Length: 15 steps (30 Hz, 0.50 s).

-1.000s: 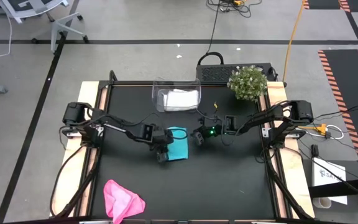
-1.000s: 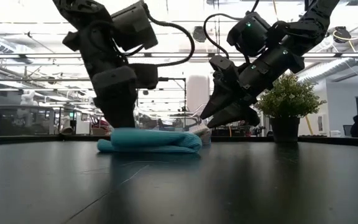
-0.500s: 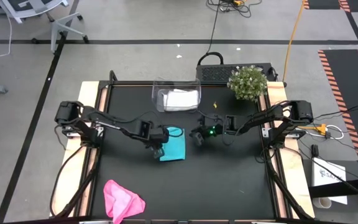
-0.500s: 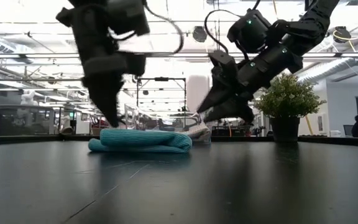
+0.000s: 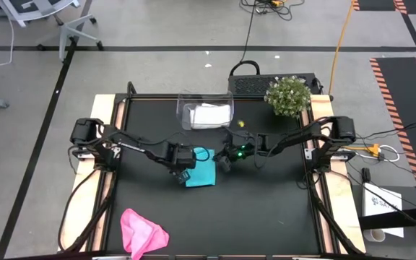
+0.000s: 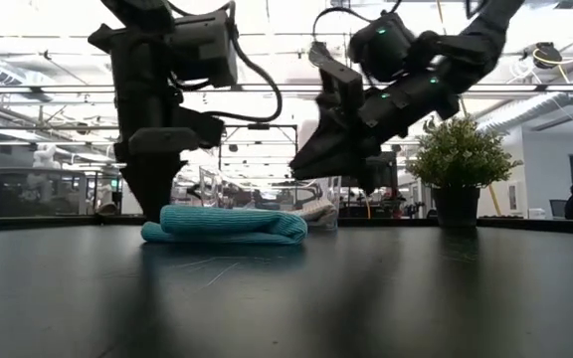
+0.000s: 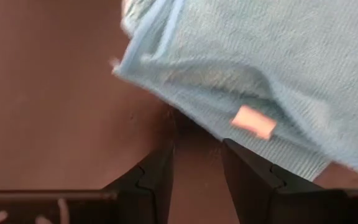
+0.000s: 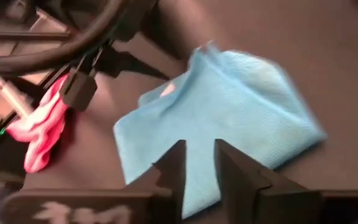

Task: Fold microfiber towels
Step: Fold the blue microfiber towel

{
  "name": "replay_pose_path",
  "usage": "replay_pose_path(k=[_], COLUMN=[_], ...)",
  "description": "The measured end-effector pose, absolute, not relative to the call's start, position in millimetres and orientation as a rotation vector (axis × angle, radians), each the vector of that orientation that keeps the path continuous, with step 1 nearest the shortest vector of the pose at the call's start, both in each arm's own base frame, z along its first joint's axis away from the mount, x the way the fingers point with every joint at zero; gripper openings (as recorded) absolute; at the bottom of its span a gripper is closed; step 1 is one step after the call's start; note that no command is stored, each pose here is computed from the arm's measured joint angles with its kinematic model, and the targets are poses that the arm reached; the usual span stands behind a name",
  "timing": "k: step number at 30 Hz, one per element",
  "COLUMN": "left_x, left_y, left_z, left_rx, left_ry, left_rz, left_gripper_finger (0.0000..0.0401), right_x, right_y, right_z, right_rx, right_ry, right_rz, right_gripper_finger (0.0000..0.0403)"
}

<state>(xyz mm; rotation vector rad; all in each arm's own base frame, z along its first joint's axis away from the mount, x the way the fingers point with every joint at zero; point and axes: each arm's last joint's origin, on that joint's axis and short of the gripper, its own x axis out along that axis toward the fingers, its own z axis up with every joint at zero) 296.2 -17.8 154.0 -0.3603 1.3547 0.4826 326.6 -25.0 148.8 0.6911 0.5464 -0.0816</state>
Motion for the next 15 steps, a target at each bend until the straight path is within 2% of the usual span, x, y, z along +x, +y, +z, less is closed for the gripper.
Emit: replay_pose_path(k=[4,8,15], left_x=[292,291,291], left_y=[-18,-18,-18], left_z=[152,152,153], left_rx=[-0.356,-0.362,-0.358], left_ry=[1.401,1.412,1.41], left_rz=[0.497,0.504,0.497], left_gripper_finger=[0.0136,0.0136,0.0136], right_x=[353,368,363], right_y=[-18,-12,-11], right_z=[139,124,106], right_rx=[0.657,0.648,0.629], right_ry=[0.603,0.692,0.857], right_rz=[0.026,0.045,0.009], right_gripper_finger=[0.0009,0.0007,0.0001])
